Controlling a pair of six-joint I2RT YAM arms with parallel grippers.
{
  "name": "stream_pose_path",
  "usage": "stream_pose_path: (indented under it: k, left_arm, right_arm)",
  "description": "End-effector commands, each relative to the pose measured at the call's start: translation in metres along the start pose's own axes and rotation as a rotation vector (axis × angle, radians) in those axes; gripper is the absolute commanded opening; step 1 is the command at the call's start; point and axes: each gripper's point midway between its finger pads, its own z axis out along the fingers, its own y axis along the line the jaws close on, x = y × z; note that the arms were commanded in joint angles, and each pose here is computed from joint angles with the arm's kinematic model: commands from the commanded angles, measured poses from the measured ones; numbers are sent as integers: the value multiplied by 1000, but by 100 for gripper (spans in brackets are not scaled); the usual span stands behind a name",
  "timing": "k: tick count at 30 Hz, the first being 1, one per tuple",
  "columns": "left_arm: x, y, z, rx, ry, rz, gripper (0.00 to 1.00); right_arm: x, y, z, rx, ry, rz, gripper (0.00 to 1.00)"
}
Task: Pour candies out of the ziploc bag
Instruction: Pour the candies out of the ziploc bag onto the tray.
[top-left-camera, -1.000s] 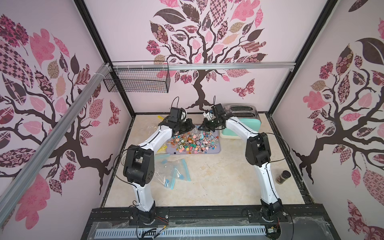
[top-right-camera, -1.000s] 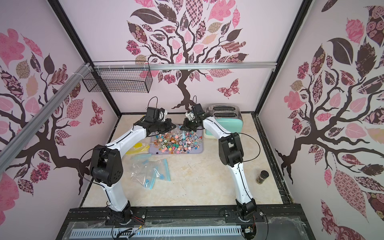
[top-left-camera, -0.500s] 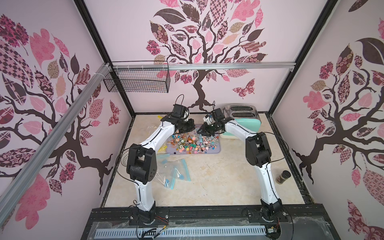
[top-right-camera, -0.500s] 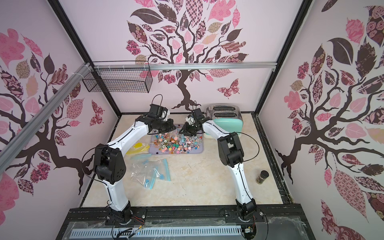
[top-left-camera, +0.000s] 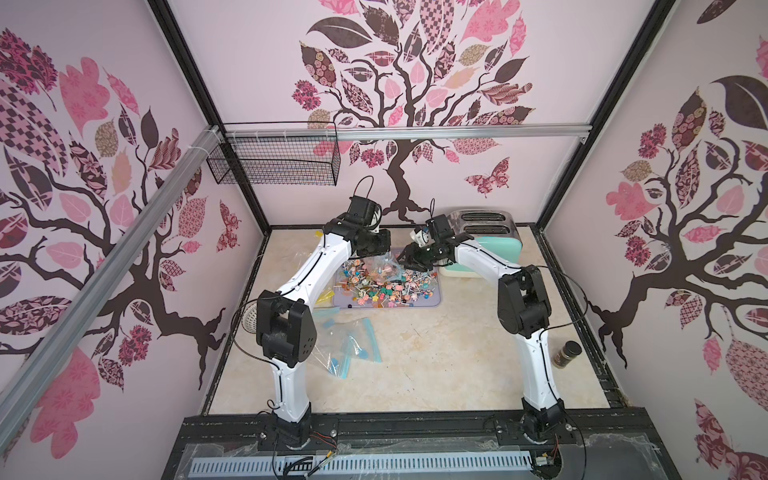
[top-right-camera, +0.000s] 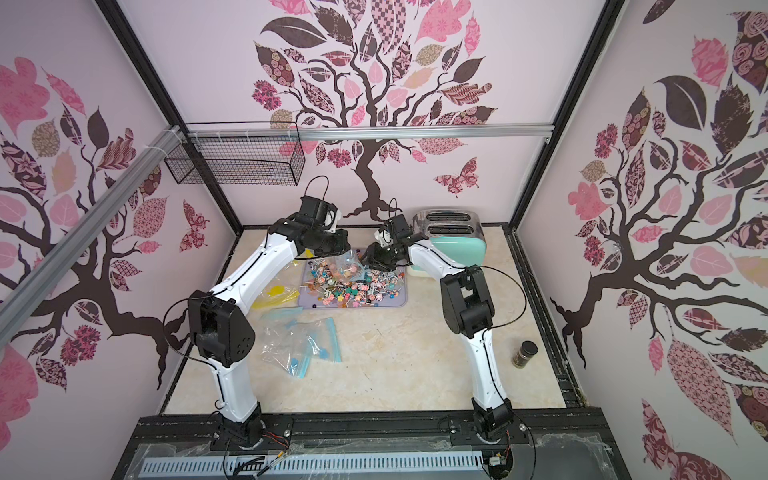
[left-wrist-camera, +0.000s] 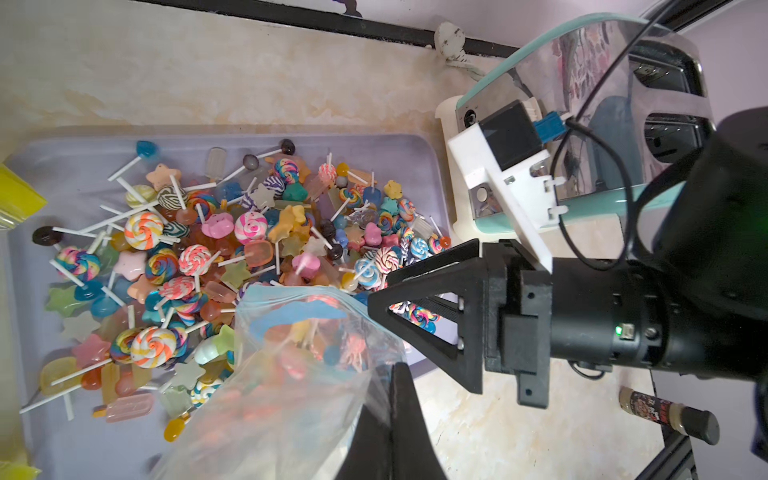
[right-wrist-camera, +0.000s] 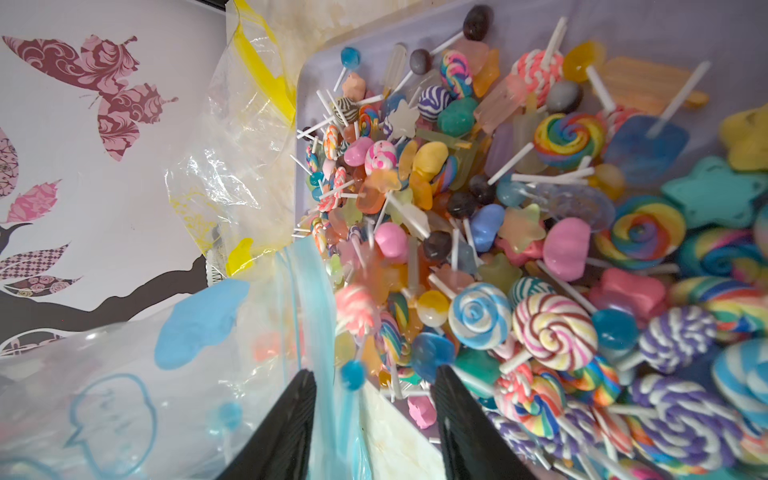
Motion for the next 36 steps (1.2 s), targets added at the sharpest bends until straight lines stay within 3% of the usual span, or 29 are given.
stream_pose_path:
  k: [1,13,24,36]
  left_arm:
    - [2,7,5,-43,19,24,0]
    - [-13,16,-6,-174,29,71,0]
    - [17,33,-2,-275,239,52,0]
    - [7,14,-9,-195,190,23,0]
  right_arm:
    - [-2,7,-12,5,-21,-23,52]
    - [4,5,-14,5,-16,-28,55]
    - [14,12,-23,-27,-13,-39,54]
    - [37,66,-24,-120,-2,-458,58]
